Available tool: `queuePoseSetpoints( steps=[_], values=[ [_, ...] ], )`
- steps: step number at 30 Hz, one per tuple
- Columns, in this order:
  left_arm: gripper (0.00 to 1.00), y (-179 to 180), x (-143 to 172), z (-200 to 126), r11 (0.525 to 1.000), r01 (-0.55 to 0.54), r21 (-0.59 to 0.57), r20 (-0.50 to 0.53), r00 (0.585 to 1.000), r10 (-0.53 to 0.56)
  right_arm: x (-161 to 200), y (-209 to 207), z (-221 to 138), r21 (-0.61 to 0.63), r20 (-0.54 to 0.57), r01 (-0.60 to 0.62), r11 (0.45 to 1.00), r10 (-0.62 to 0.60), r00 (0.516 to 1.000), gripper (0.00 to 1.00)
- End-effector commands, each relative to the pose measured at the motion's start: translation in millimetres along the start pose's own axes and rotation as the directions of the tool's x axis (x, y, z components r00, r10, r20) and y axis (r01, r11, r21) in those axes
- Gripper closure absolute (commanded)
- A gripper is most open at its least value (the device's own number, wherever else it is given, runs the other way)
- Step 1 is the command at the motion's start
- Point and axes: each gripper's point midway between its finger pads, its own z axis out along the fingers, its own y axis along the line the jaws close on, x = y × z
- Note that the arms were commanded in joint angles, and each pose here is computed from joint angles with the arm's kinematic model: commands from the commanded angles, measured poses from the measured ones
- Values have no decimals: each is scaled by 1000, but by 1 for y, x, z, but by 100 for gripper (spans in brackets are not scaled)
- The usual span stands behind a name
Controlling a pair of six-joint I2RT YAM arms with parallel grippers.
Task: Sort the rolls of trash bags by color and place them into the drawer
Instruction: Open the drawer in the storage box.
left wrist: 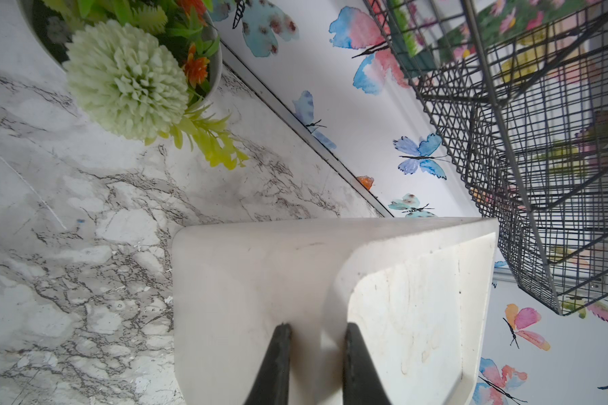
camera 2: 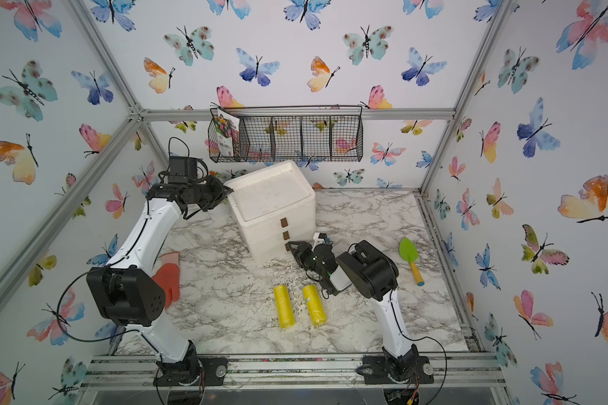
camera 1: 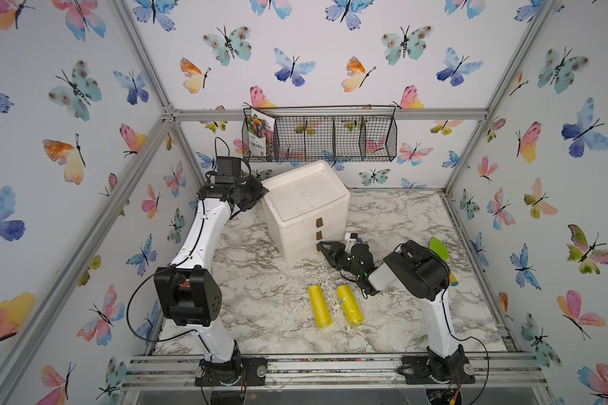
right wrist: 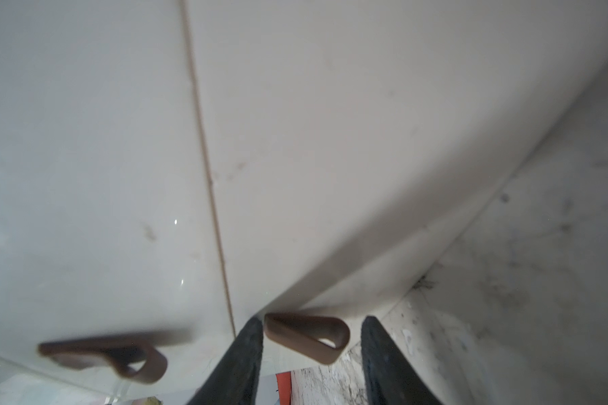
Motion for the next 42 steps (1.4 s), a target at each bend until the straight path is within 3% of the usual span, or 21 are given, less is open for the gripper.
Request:
queuePoseSetpoints(
  steps=[1,18,32,42],
  values=[
    [95,3,34,21,998,53,20,-144,988,-50,-5,13,8,-47,25,10,999,-9,1000,53],
    [95,3,35,21,998,54,23,-145,988,-50,-4,14,17,-68,44,7,998,-4,999,66],
    [95,3,35,25,997,66,26,-146,987,-61,-5,18,-1,-83,69,6,997,0,998,97],
    [95,2,33,28,996,89,31,-139,987,-84,-1,30,-26,-58,68,37,998,-33,997,98]
  ],
)
